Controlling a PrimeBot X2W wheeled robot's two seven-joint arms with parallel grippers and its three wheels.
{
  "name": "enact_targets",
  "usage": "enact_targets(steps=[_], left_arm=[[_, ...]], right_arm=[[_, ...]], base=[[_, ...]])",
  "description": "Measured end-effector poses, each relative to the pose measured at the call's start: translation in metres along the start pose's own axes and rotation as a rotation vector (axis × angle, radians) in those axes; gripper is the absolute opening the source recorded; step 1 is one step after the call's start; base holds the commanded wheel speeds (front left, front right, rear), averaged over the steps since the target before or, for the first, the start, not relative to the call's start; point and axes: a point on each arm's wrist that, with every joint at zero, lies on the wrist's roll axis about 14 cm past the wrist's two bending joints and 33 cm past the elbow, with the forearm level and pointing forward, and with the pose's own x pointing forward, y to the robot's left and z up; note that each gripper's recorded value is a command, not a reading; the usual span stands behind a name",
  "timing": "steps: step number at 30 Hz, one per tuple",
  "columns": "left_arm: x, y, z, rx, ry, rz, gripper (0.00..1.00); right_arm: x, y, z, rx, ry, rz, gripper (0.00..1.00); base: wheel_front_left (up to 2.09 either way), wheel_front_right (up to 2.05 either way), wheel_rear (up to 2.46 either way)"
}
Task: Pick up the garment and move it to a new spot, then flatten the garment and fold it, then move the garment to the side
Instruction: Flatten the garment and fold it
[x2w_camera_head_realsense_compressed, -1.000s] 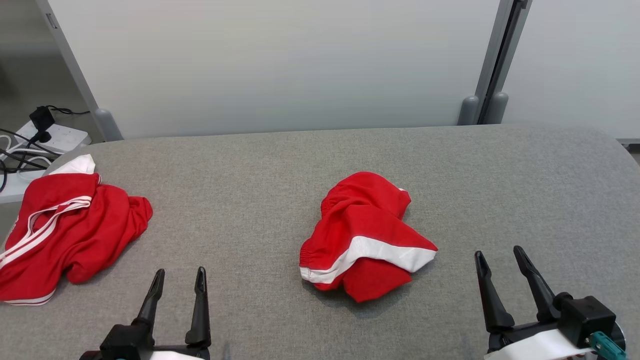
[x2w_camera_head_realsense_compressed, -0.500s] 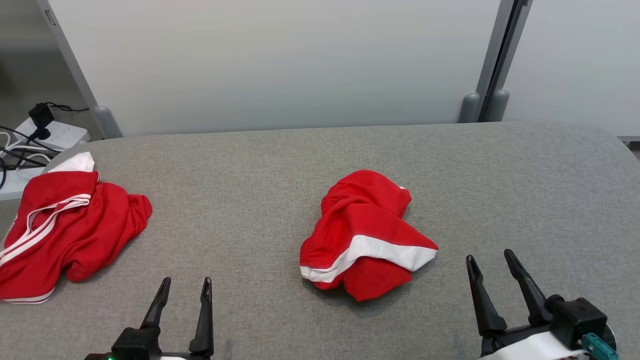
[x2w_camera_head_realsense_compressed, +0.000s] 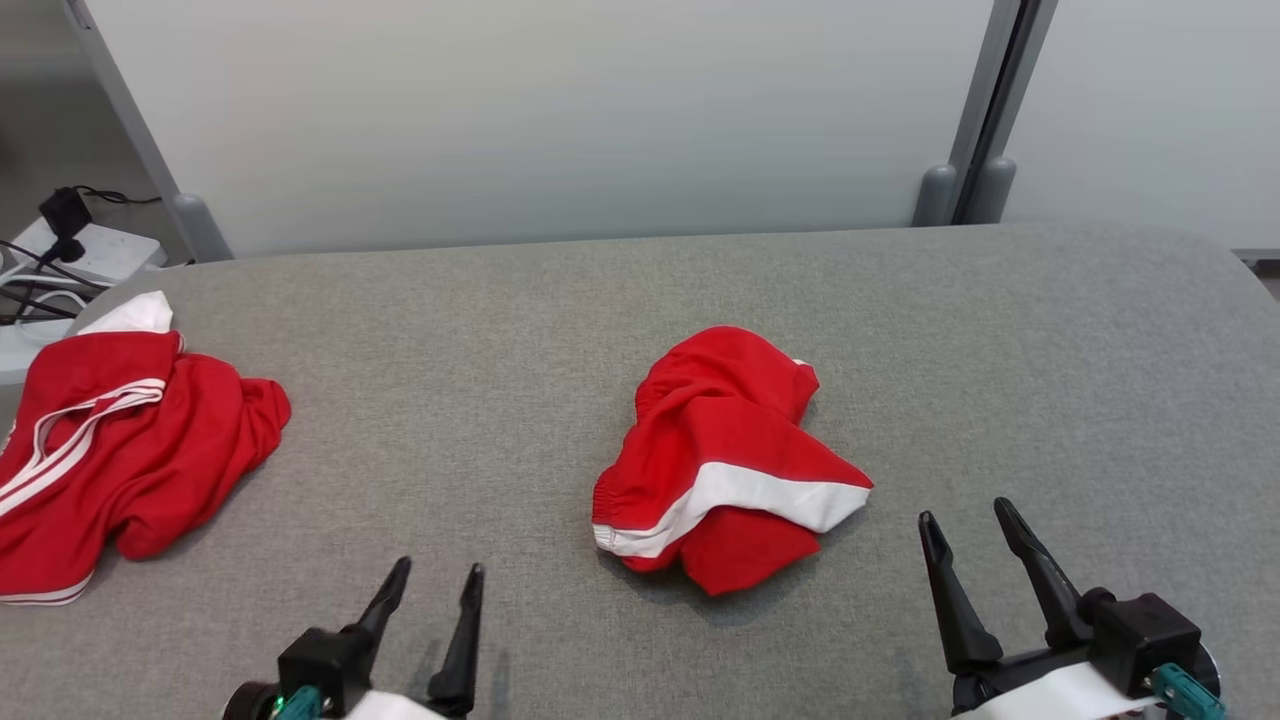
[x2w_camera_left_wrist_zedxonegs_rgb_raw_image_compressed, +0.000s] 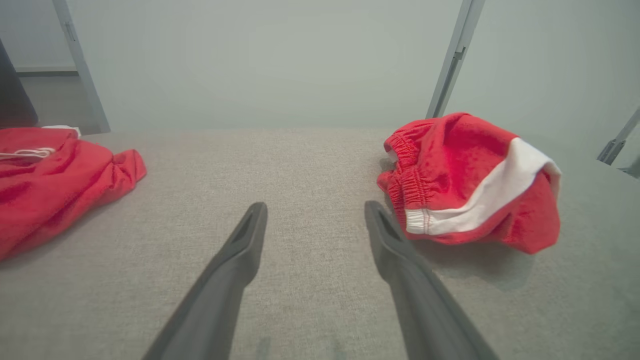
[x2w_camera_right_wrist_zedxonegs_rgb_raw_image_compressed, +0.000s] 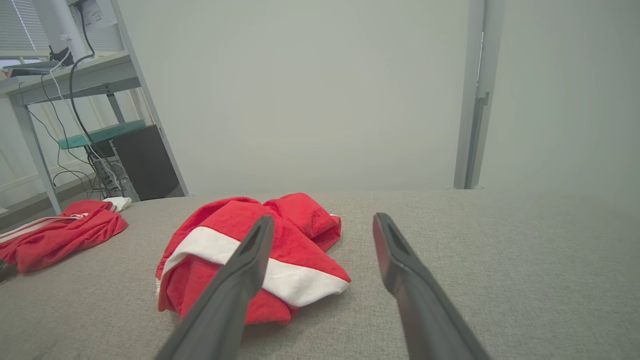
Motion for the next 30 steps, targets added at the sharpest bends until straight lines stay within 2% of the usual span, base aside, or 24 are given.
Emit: enact_targets(steps=[3, 14, 30], left_arm=[[0.012, -0.018, -0.006, -0.038, 0.027, -0.071, 1.00], [0.043, -0.071, -0.034, -0.046, 0.159, -0.281, 1.00], [0.060, -0.091, -0.060, -0.080, 0.279, -0.363, 1.00]], right_arm=[[0.003, -0.002, 0.000, 0.007, -0.002, -0.005, 1.00], [0.010, -0.012, -0.006, -0.001, 0.019, -0.021, 1.00], [0.011, -0.028, -0.010, -0.030, 0.039, -0.047, 1.00]], base=[[0.00, 0.00, 0.00], [0.00, 0.00, 0.00], [0.00, 0.00, 0.00]])
